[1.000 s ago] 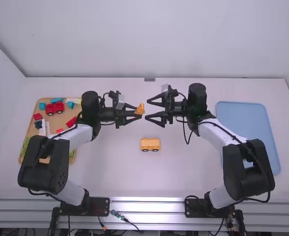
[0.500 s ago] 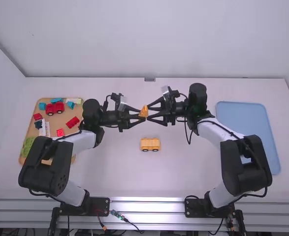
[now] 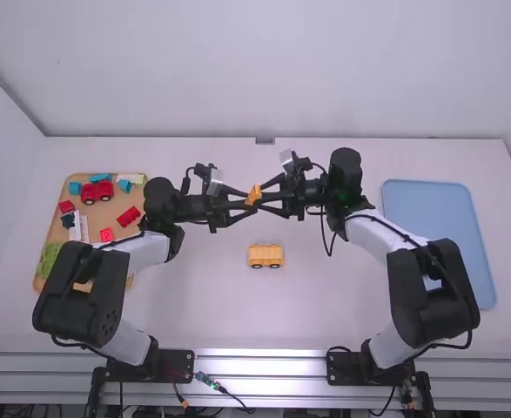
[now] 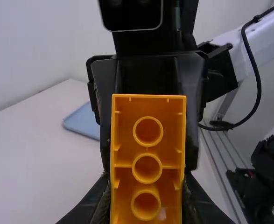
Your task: Assemble lego blocks to make yellow taxi
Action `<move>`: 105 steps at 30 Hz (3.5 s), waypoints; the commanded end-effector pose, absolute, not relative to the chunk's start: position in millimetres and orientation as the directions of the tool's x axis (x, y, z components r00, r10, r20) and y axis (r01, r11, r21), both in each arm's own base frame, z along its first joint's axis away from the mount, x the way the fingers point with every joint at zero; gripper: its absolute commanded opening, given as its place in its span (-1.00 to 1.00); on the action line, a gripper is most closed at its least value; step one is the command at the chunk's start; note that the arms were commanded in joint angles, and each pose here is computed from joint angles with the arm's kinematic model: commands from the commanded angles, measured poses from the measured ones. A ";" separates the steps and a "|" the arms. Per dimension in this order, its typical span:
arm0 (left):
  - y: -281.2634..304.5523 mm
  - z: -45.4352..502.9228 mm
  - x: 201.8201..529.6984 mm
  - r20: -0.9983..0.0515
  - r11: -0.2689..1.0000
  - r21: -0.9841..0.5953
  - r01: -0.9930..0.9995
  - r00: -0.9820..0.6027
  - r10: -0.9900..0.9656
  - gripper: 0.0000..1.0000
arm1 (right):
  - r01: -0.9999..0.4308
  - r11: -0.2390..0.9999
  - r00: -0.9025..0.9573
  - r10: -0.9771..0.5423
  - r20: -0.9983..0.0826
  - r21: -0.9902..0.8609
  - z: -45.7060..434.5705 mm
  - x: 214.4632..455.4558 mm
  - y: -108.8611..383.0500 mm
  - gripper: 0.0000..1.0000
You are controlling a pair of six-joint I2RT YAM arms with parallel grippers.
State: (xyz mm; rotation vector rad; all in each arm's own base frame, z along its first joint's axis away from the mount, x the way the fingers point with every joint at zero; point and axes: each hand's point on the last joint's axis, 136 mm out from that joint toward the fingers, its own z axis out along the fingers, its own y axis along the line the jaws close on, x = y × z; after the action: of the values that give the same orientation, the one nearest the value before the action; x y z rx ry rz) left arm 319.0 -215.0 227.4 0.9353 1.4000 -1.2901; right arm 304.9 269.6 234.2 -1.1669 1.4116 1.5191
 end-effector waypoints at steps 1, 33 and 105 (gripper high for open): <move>-215.2 237.6 317.0 -0.975 0.151 -0.217 0.964 -0.206 -0.088 -0.96 | -0.936 -0.150 -0.311 -0.067 -0.948 0.318 236.6 301.2 272.1 -0.35; -214.9 184.7 324.9 -0.945 0.197 -0.304 0.932 -0.321 0.059 0.98 | -0.921 0.139 -0.371 -0.023 -0.928 0.364 221.3 355.2 247.0 -1.00; -141.9 154.2 404.8 -0.779 0.598 0.079 0.798 -0.325 0.537 0.98 | -0.991 0.132 -0.122 -0.958 0.260 0.023 -11.0 282.4 130.4 -1.00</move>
State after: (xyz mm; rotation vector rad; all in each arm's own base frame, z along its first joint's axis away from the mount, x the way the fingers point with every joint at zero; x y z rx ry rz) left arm 400.9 -144.6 138.0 1.0532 2.0575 -0.4299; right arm 279.2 131.9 -9.9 -2.1326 2.5617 -0.2446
